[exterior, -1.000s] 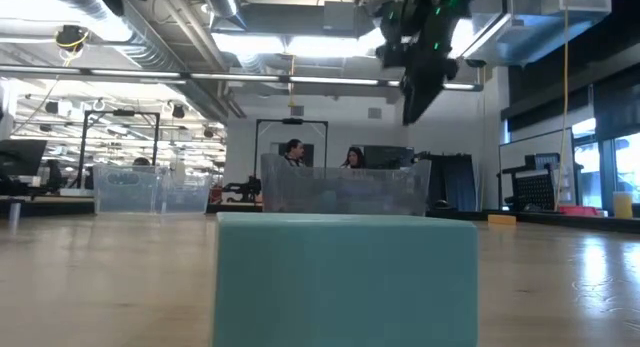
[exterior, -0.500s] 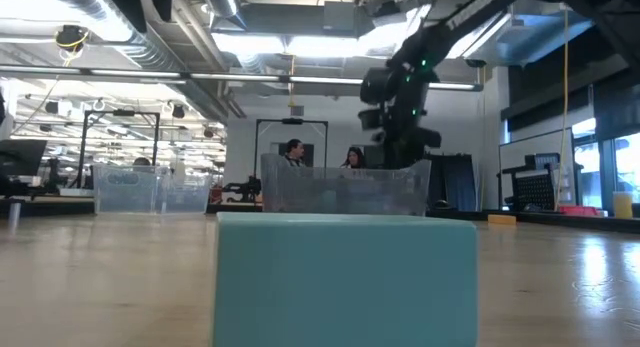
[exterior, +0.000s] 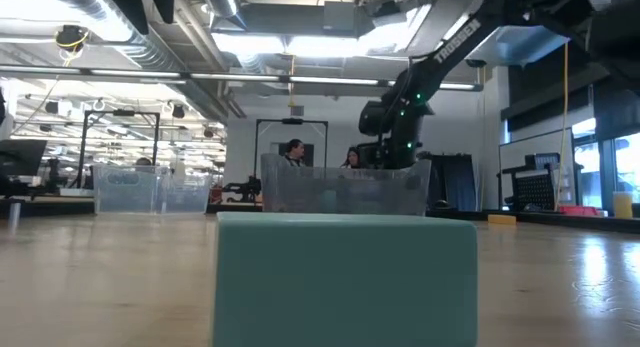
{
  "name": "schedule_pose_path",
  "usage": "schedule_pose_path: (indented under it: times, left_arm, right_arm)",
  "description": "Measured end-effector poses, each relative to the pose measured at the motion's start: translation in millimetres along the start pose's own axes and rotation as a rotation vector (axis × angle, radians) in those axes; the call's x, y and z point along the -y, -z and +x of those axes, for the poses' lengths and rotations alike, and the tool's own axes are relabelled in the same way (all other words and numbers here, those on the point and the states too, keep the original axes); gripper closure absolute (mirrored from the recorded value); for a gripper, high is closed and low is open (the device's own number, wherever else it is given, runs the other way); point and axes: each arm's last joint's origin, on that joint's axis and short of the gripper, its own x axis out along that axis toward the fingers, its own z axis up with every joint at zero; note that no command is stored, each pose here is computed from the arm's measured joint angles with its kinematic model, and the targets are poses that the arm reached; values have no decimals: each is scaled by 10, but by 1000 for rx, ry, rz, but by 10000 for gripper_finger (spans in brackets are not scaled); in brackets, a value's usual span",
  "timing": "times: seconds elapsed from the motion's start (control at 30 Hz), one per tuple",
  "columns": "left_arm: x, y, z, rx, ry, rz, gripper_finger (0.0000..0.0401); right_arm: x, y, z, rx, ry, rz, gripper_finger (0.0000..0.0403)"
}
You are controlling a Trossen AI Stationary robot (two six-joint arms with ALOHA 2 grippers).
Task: Sort & place blocks by color
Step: Put the brown block into the white bin
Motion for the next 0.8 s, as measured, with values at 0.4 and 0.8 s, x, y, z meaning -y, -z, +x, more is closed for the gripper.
schedule_pose_path:
  times: [0.4,0.8]
  left_arm:
    - [1,0,1,0,0,-1,205]
    - [1,2,1,0,0,1,205]
  right_arm:
    - [-4,18,167,-13,-64,60,230]
    - [220,-173,-199,25,-25,203,272]
